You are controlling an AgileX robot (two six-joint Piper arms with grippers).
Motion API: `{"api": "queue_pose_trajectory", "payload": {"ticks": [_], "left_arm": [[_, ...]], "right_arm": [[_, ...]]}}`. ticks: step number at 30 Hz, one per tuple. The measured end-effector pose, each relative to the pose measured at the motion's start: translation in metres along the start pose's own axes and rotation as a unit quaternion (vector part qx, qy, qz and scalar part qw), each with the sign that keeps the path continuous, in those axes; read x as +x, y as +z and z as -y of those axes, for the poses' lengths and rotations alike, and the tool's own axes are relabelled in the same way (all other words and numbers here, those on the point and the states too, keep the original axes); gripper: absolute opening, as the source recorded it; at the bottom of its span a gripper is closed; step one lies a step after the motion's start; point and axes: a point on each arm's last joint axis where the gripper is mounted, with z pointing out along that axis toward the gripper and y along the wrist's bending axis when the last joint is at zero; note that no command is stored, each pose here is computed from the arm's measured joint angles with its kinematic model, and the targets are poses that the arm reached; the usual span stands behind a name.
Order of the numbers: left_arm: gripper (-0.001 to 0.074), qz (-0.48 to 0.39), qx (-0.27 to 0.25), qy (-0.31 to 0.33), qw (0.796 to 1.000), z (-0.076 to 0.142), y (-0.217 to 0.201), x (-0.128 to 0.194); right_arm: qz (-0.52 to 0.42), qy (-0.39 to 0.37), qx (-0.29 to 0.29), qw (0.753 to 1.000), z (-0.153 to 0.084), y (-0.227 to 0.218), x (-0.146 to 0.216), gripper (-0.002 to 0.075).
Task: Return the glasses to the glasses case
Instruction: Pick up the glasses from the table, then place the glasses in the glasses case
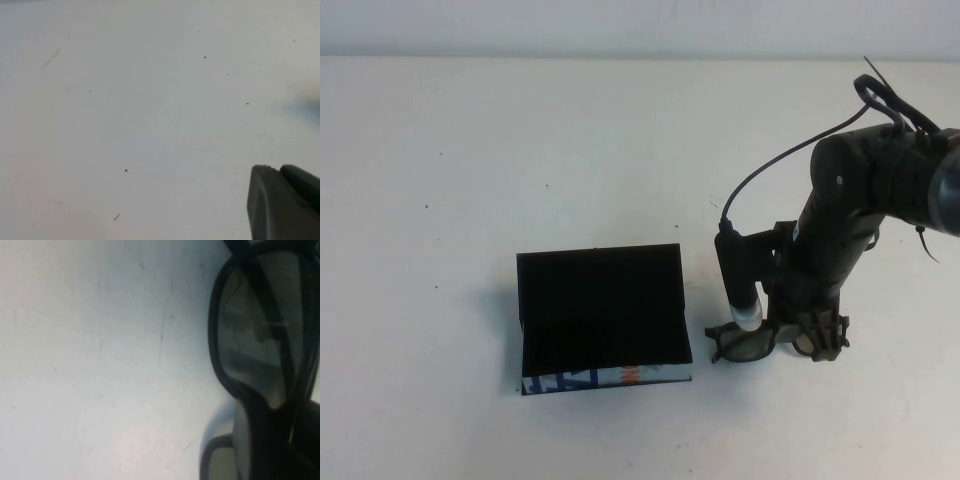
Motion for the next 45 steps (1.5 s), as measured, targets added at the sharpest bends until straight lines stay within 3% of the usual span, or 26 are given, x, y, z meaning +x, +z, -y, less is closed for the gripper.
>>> {"api": "queue_pose_trajectory", "payload": {"ticks": [6,12,22,28,37,45], "left_arm": [[-0.0001,0.0,0.0,0.0,1.0,0.0,0.0,0.0],[-0.0001,0.0,0.0,0.0,1.0,0.0,0.0,0.0],[-0.0001,0.0,0.0,0.0,1.0,0.0,0.0,0.0],[-0.0001,0.0,0.0,0.0,1.0,0.0,0.0,0.0],[-0.0001,0.0,0.0,0.0,1.0,0.0,0.0,0.0],[-0.0001,0.0,0.0,0.0,1.0,0.0,0.0,0.0]], "right_arm": [[-0.001,0.0,0.0,1.0,0.0,0.0,0.0,0.0099],[-0.003,-0.003,-0.001,1.0,-0.001,-0.004,0.0,0.0027],[0.01,0.021,-0.009,1.0,-0.009,-0.019,-0.009,0.0008],[0.012,0.04,-0.034,0.999,-0.033,-0.055,-0.03,0.0007],[0.049,0.001,0.017,0.999,-0.037,-0.097,-0.092,0.0006],[0.058,-0.01,0.008,0.998,-0.031,-0.074,-0.148,0.0006]]}}
